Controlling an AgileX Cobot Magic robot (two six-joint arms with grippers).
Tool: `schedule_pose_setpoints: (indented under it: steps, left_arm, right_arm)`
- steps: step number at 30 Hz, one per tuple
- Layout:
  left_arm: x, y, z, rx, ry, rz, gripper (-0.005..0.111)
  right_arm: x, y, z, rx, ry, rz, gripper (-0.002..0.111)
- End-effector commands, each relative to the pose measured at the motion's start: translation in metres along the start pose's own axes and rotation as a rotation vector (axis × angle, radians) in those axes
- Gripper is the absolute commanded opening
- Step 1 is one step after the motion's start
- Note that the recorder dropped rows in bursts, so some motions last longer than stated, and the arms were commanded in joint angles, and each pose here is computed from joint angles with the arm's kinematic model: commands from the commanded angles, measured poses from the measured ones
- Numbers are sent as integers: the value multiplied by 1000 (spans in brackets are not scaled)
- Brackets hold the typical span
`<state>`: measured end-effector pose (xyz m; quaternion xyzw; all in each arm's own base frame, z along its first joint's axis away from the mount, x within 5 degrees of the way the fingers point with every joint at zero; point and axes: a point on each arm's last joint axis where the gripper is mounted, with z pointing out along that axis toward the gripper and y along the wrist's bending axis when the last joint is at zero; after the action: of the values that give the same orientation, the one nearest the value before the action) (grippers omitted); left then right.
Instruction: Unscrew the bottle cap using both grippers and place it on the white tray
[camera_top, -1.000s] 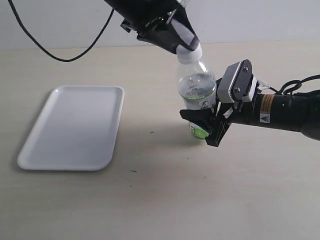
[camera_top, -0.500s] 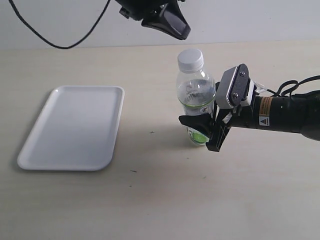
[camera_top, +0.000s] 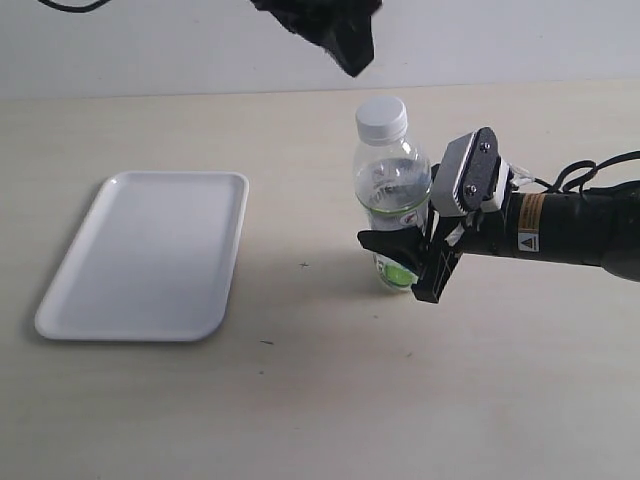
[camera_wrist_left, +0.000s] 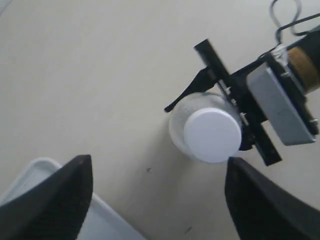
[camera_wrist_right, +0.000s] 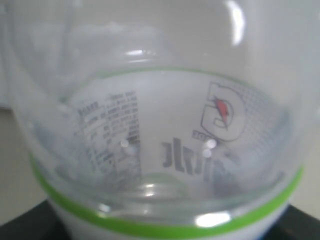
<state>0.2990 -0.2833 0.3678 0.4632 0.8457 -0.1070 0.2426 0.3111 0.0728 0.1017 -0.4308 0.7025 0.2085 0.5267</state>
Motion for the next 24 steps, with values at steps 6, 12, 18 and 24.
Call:
schedule_pose_setpoints:
  steps: [6, 12, 18, 24]
  left_arm:
    - [-12, -43, 36, -160, 70, -52, 71]
    - [-13, -43, 48, -157, 84, -71, 71]
    - [-12, -48, 57, -61, 96, -123, 71]
    - [-16, -30, 52, 55, 61, -210, 71]
  right_arm:
    - [-3, 0, -1, 4, -31, 40, 0]
    - [-3, 0, -1, 2, -31, 37, 0]
    - [-3, 0, -1, -5, -30, 33, 0]
    - [-3, 1, -1, -10, -29, 30, 0]
